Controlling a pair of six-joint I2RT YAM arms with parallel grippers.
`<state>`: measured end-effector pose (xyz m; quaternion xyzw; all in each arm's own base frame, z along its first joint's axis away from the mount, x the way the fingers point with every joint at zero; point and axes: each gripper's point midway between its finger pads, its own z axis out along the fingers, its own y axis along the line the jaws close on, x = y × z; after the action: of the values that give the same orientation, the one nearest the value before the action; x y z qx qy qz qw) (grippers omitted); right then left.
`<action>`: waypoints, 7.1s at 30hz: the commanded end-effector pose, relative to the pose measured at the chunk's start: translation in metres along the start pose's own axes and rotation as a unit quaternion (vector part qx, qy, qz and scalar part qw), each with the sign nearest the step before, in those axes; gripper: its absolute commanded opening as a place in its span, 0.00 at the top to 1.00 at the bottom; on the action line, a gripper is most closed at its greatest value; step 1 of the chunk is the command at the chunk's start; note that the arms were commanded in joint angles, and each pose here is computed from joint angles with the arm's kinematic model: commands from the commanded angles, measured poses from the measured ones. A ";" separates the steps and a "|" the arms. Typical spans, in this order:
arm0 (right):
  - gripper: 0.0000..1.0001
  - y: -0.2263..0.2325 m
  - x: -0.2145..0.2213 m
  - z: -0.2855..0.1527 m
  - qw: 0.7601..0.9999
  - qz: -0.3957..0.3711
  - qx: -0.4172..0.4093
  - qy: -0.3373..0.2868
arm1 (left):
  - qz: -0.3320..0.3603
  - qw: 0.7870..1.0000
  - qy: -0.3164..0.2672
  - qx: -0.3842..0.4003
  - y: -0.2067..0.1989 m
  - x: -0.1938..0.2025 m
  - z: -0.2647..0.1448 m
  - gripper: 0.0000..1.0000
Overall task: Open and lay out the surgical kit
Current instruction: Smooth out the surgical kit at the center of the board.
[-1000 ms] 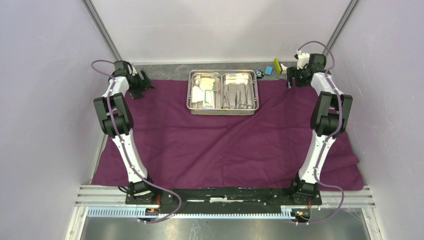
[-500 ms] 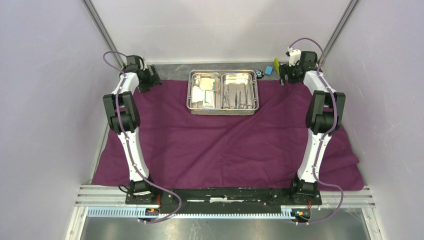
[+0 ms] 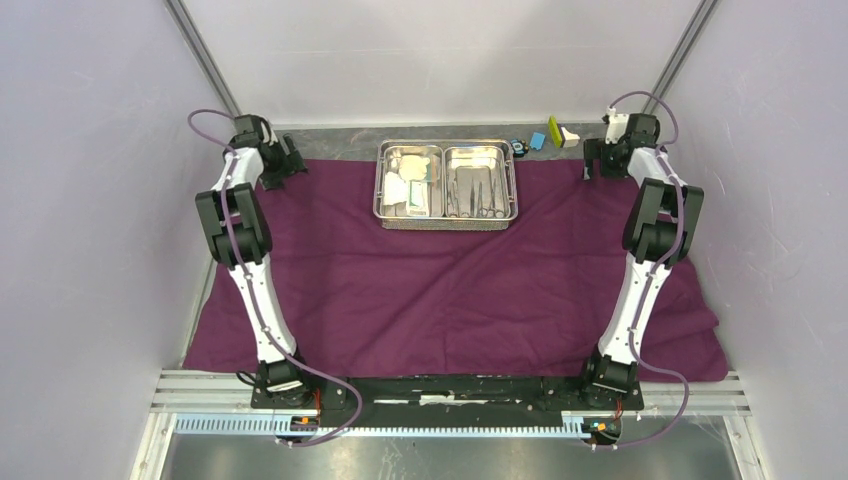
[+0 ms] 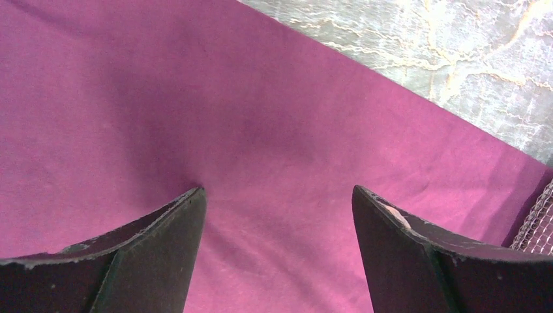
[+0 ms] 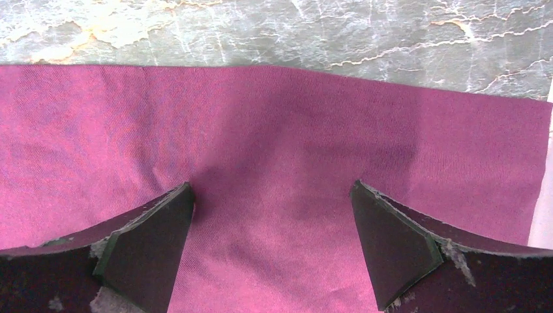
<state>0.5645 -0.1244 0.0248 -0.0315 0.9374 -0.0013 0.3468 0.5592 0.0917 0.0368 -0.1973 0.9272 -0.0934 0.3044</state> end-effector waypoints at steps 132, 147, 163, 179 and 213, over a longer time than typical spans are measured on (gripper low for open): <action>0.95 0.085 -0.014 0.013 0.992 -0.126 -0.016 0.013 | 0.088 0.993 0.078 0.016 -0.039 0.050 0.021 0.45; 0.95 0.086 -0.006 0.012 0.991 -0.128 -0.021 0.022 | 0.060 0.995 0.068 0.045 -0.044 0.044 0.013 0.48; 0.95 0.084 -0.002 0.015 0.990 -0.136 -0.020 0.026 | 0.151 0.989 0.000 0.000 -0.089 0.041 -0.006 0.15; 0.95 0.083 0.002 0.017 0.990 -0.138 -0.018 0.032 | 0.209 0.977 0.040 -0.024 -0.085 0.083 0.009 0.35; 1.00 0.089 0.007 0.015 0.986 -0.157 -0.025 0.040 | 0.162 0.984 0.056 -0.051 -0.024 0.048 0.005 0.98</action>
<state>0.5888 -0.0155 0.0237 -0.1911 0.9143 -0.0058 0.3571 0.5417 -0.0070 0.0243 -0.0108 0.9605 -0.0500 0.2735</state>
